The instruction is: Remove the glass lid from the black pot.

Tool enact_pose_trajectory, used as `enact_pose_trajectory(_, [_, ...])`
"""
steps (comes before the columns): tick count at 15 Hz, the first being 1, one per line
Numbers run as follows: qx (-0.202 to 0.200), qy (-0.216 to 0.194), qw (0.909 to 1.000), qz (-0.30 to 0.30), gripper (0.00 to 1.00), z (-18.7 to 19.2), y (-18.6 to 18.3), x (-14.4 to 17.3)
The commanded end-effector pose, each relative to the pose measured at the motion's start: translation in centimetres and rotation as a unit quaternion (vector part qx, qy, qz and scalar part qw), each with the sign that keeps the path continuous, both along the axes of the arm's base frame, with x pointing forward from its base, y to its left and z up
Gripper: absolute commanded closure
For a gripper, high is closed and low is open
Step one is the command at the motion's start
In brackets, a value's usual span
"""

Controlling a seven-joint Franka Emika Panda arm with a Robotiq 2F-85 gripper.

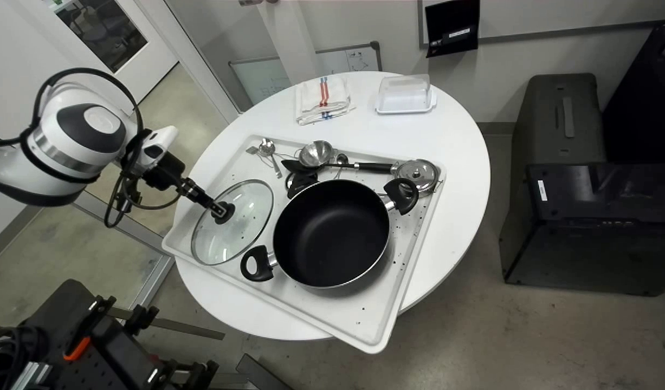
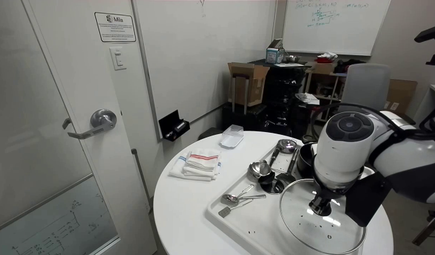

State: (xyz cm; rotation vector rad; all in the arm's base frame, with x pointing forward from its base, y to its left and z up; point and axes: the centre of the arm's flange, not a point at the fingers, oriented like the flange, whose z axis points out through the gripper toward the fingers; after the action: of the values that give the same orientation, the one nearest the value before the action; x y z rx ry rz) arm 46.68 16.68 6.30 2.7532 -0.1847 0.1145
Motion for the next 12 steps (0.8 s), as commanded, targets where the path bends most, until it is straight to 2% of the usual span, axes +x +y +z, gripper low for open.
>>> enact_pose_trajectory(1, [0.011,-0.005,0.9999,-0.003,0.76,-2.3,-0.3,1.8])
enact_pose_trajectory(6, [0.023,0.003,0.9994,-0.025,0.76,-4.7,-1.5,2.9])
enact_pose_trajectory(12, [0.038,0.012,0.9978,-0.054,0.76,-4.9,-2.4,3.6])
